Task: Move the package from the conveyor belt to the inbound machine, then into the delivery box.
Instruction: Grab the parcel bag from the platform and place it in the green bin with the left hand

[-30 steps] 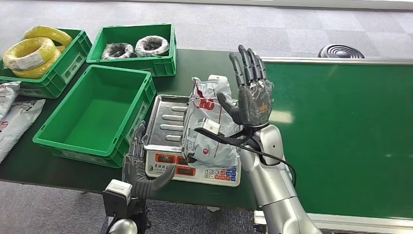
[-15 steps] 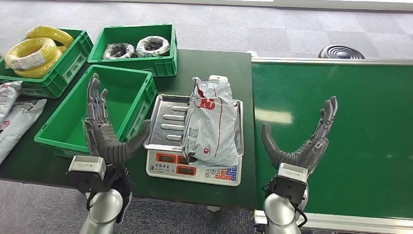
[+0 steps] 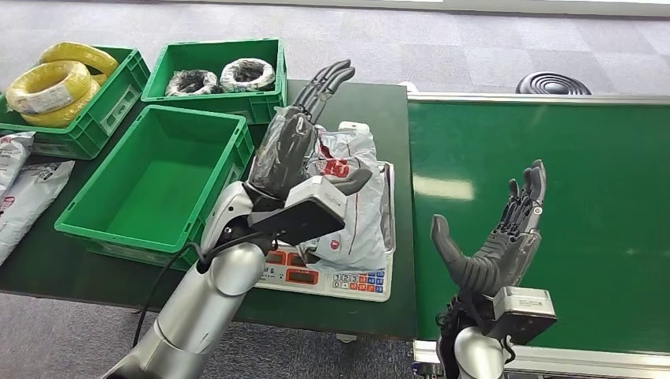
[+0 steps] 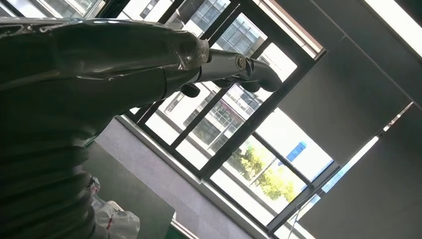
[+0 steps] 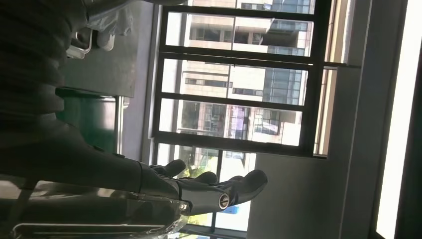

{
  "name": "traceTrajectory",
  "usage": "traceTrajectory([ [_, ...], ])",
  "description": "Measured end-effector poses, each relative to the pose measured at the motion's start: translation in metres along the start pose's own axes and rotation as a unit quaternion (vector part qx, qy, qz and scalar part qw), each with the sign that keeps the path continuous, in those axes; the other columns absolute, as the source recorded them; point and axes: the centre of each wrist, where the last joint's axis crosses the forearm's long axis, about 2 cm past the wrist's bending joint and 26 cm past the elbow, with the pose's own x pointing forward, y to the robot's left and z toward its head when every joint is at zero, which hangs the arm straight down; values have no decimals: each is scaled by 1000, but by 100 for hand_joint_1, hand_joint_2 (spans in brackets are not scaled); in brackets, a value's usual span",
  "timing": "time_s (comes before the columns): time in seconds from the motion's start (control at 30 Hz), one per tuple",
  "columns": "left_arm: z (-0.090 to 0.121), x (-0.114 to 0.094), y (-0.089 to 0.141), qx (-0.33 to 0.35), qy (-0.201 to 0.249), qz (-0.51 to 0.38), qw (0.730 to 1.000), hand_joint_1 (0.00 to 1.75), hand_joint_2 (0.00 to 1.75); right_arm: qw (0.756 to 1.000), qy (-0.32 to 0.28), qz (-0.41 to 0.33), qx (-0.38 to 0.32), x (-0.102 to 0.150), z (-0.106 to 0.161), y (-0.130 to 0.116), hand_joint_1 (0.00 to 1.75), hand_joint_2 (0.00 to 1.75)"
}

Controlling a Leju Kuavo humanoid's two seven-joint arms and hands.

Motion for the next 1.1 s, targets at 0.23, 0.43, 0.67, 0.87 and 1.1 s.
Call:
traceTrajectory([
  [0.23,-7,-19,-56,-143,22,-29,989,0,175,1000,-17,-25,-7,13,-2,-17,0,175],
  [0.43,9,-33,-91,-206,54,-32,977,0,175,1000,-23,-18,-11,20,0,-25,0,175],
  [0.67,36,-41,-120,-260,104,-50,959,0,175,999,-28,-15,8,24,3,-28,0,175],
  [0.87,55,-46,-134,-297,122,-73,944,0,175,999,-30,-15,19,26,4,-28,0,175],
  [1.1,65,-52,-138,-311,134,-86,937,0,175,999,-31,-14,20,27,5,-29,0,175],
])
